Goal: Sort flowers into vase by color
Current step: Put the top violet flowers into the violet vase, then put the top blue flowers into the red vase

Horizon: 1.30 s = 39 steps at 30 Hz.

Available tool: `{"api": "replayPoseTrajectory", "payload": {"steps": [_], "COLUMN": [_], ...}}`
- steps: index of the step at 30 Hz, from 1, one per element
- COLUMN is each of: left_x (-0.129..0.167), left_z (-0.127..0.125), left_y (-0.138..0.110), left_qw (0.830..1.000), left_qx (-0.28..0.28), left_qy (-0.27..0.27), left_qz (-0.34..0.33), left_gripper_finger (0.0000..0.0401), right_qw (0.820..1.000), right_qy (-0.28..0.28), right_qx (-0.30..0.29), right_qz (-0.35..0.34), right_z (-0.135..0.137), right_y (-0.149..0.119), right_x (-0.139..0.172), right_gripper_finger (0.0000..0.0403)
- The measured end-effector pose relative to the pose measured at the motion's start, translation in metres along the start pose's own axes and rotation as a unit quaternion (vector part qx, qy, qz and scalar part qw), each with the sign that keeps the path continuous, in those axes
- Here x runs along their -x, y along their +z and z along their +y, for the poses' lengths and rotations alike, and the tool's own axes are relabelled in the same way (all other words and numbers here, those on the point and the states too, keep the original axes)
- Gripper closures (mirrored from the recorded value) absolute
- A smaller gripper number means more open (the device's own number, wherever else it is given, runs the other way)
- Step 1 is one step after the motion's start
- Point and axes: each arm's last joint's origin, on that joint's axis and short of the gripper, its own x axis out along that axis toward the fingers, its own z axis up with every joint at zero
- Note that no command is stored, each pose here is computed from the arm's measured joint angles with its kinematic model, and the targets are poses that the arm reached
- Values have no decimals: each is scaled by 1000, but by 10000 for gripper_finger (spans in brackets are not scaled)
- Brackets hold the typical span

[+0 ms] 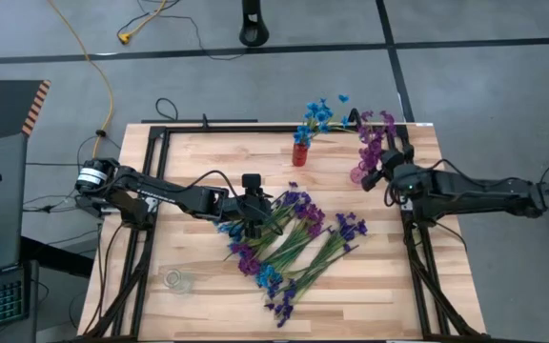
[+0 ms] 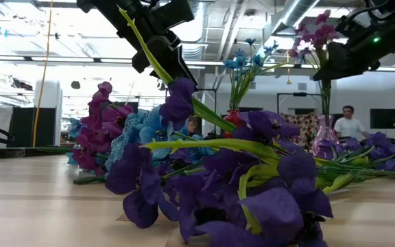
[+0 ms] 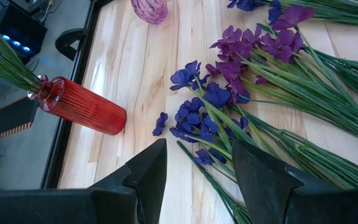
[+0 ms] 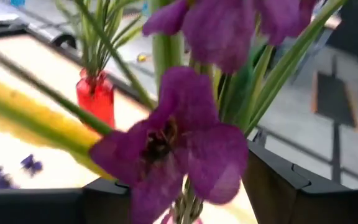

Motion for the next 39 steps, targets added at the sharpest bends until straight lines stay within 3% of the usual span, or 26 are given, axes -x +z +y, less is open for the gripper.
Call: {"api": "replayPoseTrajectory", "payload": {"steps": [8, 19, 39], "left_x": [0, 0, 0], "left_z": [0, 0, -1], "left_y": [0, -2, -3], "left_qw": [1000, 1000, 1000], "left_qx": [0, -3, 6], "left_qy": [0, 0, -1], "left_qz": [0, 10, 16], "left_gripper_finger": [231, 231, 231], "right_qw": [994, 993, 983], "right_qy": [77, 83, 168], "right_qx": [9, 8, 35], "right_qz": [83, 82, 72], "right_z": [-3, -2, 9], "right_y": [-4, -3, -3], "right_x": [7, 7, 21], "right_gripper_finger": [172, 172, 172]}}
